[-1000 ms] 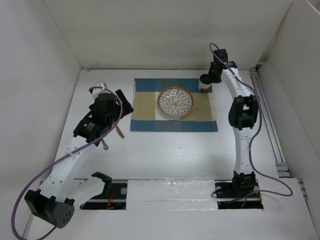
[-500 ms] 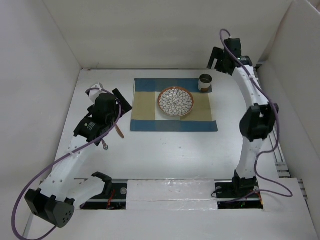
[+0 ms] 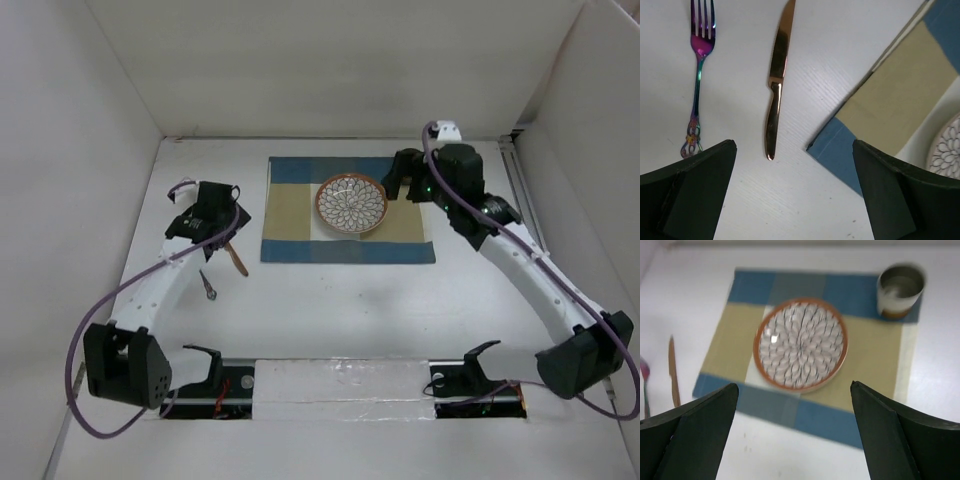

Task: Set the dinner table for one person

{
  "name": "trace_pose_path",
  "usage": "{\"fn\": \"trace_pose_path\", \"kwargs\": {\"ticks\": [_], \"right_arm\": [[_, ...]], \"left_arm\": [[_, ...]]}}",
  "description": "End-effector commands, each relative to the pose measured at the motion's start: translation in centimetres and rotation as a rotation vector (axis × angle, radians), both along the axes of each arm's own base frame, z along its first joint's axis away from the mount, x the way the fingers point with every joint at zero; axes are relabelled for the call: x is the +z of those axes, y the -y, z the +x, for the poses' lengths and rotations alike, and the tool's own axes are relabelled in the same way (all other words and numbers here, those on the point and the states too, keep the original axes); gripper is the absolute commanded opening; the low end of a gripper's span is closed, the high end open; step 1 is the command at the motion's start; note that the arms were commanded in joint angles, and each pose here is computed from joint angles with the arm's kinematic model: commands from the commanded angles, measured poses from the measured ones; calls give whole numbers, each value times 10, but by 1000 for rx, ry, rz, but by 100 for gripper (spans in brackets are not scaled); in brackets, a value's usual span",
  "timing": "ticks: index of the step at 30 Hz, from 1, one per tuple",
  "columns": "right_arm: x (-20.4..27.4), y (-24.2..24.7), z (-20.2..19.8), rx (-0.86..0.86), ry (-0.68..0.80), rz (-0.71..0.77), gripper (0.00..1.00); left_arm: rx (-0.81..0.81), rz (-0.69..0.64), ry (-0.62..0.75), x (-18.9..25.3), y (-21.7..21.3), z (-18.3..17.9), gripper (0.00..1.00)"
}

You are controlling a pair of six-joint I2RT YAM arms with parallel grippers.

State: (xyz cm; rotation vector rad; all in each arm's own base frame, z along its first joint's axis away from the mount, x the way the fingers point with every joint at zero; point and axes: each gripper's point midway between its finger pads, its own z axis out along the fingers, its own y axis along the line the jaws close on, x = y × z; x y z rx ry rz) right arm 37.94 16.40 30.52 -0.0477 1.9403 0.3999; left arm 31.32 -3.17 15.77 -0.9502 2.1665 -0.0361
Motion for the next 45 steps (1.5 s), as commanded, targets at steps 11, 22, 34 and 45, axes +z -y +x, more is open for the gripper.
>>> {"fn": "trace_pose_path", "kwargs": {"ticks": [11,22,34,45], "right_arm": [[-9,-28,-87,161,62,70,100],[-3,-15,-105,167,97,67,100],[1,-10,-113,167,108,73,100],[14,-9,-118,174,145,106,100]], "left_arm": [[-23,10,-341,-90,11,21,95],[-38,-62,-455,-138,8,9,83],[-14,-60,-555,-157,-3,3,65],[-51,-68,-601,-164,0,-8,54]]}}
